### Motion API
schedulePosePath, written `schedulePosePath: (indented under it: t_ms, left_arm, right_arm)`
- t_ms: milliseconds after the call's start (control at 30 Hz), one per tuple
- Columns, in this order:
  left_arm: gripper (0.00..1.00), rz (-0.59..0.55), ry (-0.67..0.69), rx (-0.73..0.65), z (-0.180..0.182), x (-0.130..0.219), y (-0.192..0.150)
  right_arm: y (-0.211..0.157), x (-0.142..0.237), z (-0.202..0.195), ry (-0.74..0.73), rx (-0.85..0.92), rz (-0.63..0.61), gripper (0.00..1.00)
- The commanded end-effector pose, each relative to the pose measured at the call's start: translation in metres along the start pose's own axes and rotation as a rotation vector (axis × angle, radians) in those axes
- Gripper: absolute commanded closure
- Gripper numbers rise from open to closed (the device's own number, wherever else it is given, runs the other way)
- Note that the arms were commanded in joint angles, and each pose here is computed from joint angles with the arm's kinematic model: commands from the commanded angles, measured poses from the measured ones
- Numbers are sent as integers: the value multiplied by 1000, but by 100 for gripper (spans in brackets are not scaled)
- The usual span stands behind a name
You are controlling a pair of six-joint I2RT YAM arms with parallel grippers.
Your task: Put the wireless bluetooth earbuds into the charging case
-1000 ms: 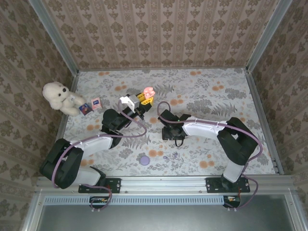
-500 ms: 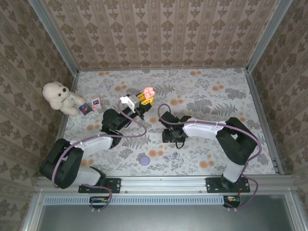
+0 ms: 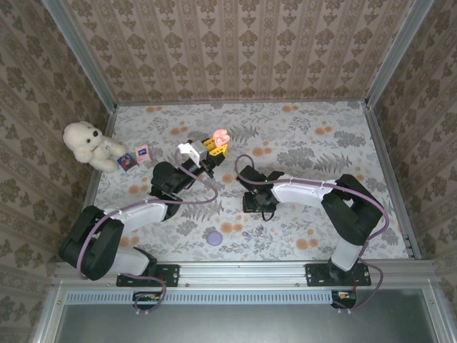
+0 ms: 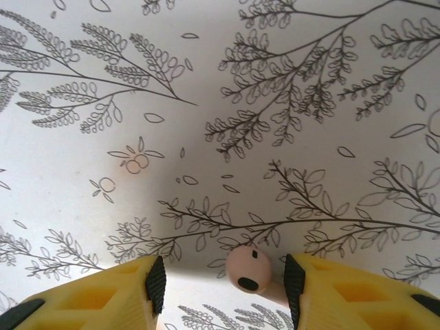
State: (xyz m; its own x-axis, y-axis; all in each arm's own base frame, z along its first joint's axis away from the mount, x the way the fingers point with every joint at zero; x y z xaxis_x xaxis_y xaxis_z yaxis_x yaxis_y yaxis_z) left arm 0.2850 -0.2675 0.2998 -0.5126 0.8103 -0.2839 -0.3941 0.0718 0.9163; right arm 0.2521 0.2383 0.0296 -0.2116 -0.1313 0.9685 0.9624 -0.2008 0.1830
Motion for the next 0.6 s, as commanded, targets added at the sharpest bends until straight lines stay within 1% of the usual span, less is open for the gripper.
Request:
schedulePosePath:
  t_ms: [0,367,567]
  left_arm:
    - [100,-71,9,-14,4,2,21]
    - [100,-72,11,-10,4,2,21]
    - [100,-70,12,-10,4,2,21]
  right_arm:
    - [3,3,-5,-62,46,-15,49]
    - [4,-6,-5,-95,107,-6,54]
    - [4,-9,-6,-107,121,0,59]
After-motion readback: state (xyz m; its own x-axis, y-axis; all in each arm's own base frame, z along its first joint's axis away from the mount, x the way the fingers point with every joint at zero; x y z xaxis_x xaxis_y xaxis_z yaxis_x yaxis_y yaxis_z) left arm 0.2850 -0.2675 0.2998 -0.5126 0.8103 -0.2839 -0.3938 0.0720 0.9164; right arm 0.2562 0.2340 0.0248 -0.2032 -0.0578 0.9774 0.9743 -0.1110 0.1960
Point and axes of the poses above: each hand's point on the last joint's axis, 136 mm out from that joint toward the fingers, its own x axis back along the fingers, its own z axis along the line the jaws close on, y = z × x, the point moved 1 cm from there along x, back along the fingers, and after that the axes turned 12 degrees about -x, right-handed, at the moved point
